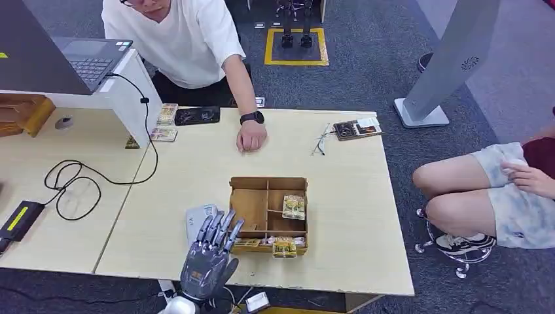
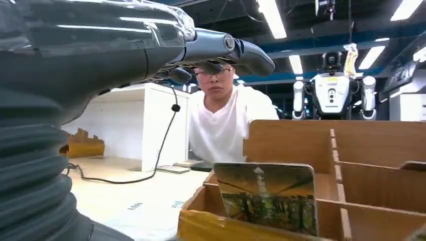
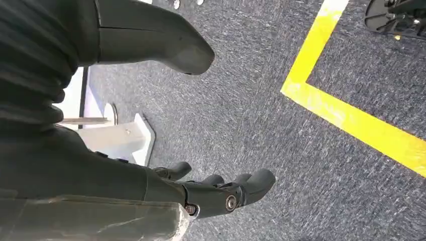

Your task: Pass the card to the sensor for recognition and then transmit it.

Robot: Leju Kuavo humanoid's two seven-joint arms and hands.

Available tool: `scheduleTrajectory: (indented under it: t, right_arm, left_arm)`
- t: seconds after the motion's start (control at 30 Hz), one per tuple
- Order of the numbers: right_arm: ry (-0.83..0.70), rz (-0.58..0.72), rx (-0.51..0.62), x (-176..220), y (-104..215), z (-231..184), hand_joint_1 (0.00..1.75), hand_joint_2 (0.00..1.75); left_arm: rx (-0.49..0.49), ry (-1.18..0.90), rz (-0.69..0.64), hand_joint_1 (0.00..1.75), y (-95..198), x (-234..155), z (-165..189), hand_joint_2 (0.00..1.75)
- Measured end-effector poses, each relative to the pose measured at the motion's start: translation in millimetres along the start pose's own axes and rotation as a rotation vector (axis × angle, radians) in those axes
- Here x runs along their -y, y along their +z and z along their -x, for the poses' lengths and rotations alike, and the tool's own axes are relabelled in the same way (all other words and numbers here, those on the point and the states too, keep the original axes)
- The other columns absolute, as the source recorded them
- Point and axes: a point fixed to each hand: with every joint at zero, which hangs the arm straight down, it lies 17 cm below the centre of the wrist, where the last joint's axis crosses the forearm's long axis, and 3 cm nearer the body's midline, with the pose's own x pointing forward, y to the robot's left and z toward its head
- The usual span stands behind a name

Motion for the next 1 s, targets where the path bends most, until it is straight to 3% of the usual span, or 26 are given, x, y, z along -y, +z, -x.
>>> scheduleTrajectory:
  t: [0.23, 0.73, 0.8, 0.83, 0.87, 1.0]
  right_arm:
    - [0.001, 0.002, 0.000, 0.9, -0.2, 0.1, 0.00, 1.75]
    - [-0.004, 0.002, -0.001, 1.2, -0.4, 0.4, 0.00, 1.75]
    - [-0.005, 0.002, -0.002, 1.1, -0.4, 0.6, 0.00, 1.75]
    - [-0.006, 0.002, -0.002, 1.1, -0.4, 0.6, 0.00, 1.75]
    - [-0.006, 0.002, -0.002, 1.1, -0.4, 0.6, 0.00, 1.75]
    - [-0.007, 0.001, -0.002, 1.1, -0.4, 0.7, 0.00, 1.75]
  left_arm:
    - [0.065, -0.021, 0.082, 0.00, 7.8, 20.9, -9.2, 1.75]
    - [0.061, -0.021, 0.110, 0.05, 11.8, 30.4, -10.5, 1.75]
    - [0.053, -0.020, 0.109, 0.23, 11.6, 30.3, -9.8, 1.75]
    - [0.050, -0.019, 0.109, 1.54, 11.3, 30.1, -10.0, 1.75]
    - [0.044, -0.018, 0.108, 1.75, 11.1, 29.9, -9.3, 1.75]
    - [0.034, -0.014, 0.105, 1.75, 10.6, 29.2, -9.6, 1.75]
